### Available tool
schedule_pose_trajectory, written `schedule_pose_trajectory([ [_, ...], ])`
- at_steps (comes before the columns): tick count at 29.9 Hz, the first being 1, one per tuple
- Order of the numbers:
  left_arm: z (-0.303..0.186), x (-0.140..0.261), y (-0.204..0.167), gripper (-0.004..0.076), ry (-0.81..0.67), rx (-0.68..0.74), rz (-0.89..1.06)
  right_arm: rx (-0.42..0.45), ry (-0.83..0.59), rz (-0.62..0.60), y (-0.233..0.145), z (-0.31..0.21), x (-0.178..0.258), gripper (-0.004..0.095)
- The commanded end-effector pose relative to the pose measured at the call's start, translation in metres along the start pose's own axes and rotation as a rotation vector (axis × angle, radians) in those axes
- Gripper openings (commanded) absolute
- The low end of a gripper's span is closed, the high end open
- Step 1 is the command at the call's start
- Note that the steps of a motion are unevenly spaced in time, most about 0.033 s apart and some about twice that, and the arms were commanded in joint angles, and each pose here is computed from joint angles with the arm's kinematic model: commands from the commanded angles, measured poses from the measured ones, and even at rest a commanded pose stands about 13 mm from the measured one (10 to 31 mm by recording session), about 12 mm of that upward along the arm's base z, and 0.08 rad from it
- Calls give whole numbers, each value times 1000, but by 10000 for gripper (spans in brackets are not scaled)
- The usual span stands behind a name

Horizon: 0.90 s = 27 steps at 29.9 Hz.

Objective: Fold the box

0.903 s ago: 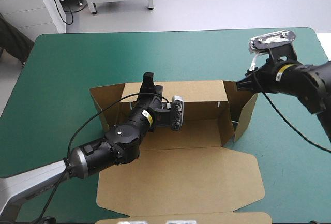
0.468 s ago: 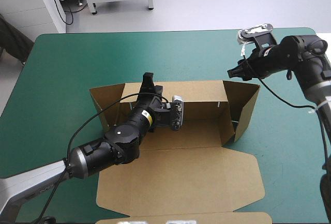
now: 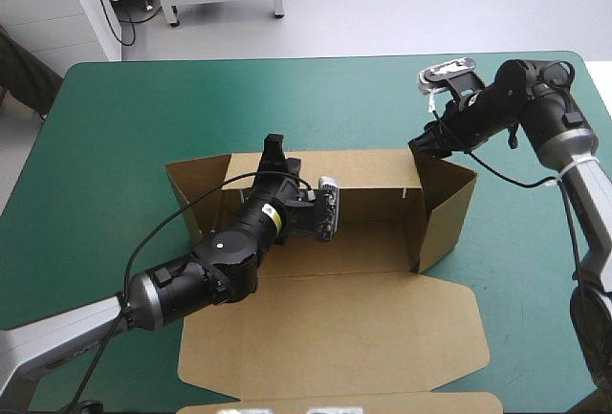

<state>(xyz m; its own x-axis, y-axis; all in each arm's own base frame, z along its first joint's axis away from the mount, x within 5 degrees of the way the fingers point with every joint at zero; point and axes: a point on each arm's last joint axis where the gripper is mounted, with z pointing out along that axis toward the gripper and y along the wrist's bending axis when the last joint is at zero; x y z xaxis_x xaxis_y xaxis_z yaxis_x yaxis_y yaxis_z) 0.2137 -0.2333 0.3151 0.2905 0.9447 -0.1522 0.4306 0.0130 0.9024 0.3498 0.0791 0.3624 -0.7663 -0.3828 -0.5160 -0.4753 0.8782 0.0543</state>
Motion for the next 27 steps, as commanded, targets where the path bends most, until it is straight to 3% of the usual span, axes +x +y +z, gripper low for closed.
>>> schedule_pose_trajectory([
  [1, -11, -3, 13, -8, -38, -38, -33, -24, -9, -14, 6, -26, 1, 386],
  [11, -11, -3, 13, -8, -38, -38, -33, -46, 10, -7, 17, -43, 22, 386],
  [18, -11, -3, 13, -8, -40, -39, -31, -126, 30, -33, 30, -43, 47, 386],
  [27, -11, -3, 14, -8, -42, -44, -21, -153, 39, -49, 40, -50, 71, 392],
])
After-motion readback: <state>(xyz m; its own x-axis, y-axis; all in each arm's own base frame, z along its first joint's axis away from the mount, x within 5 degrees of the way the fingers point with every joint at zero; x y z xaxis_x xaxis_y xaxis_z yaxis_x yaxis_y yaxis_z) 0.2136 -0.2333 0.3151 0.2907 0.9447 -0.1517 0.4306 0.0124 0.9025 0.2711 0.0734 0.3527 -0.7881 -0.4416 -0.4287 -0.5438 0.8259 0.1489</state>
